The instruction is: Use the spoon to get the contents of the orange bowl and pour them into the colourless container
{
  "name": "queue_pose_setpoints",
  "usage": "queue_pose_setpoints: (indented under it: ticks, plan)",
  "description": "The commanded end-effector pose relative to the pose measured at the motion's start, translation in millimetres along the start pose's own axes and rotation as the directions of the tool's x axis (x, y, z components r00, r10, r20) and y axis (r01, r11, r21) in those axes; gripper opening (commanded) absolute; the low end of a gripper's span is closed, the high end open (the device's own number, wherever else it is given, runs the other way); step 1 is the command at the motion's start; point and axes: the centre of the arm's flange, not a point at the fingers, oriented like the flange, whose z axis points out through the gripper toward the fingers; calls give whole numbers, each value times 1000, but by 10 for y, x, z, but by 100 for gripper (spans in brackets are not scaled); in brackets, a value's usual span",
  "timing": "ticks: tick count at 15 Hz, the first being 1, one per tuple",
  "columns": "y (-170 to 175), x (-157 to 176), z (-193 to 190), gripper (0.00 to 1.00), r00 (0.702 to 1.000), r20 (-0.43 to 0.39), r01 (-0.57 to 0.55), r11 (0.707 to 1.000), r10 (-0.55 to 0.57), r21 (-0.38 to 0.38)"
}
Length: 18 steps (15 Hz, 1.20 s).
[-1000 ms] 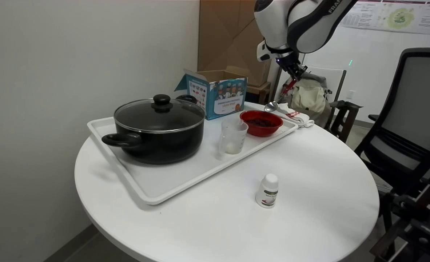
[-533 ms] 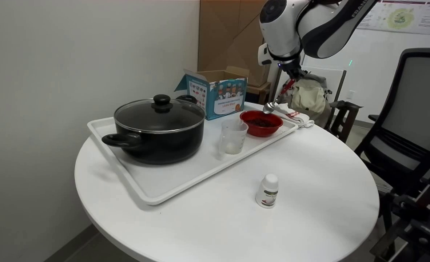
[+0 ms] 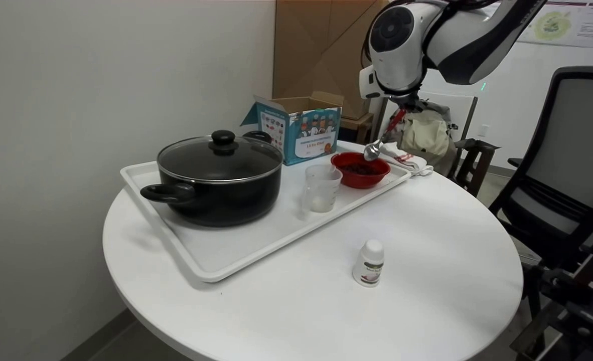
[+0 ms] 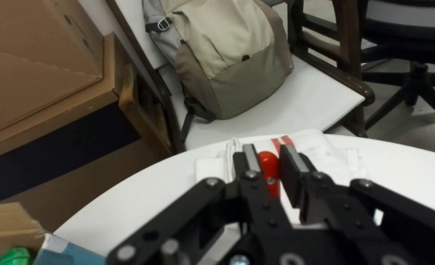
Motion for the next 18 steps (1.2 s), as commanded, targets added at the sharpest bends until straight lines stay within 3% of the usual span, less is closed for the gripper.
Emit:
queue_pose_setpoints:
  ticks: [1, 9, 18]
  plan:
    - [-188, -21, -167, 9, 1000, -4, -4, 998, 4, -67]
    - [-467, 177, -221, 9, 1000, -16, 1, 992, -3, -123]
    - [-636, 327, -204, 9, 997, -17, -71, 996, 70, -63]
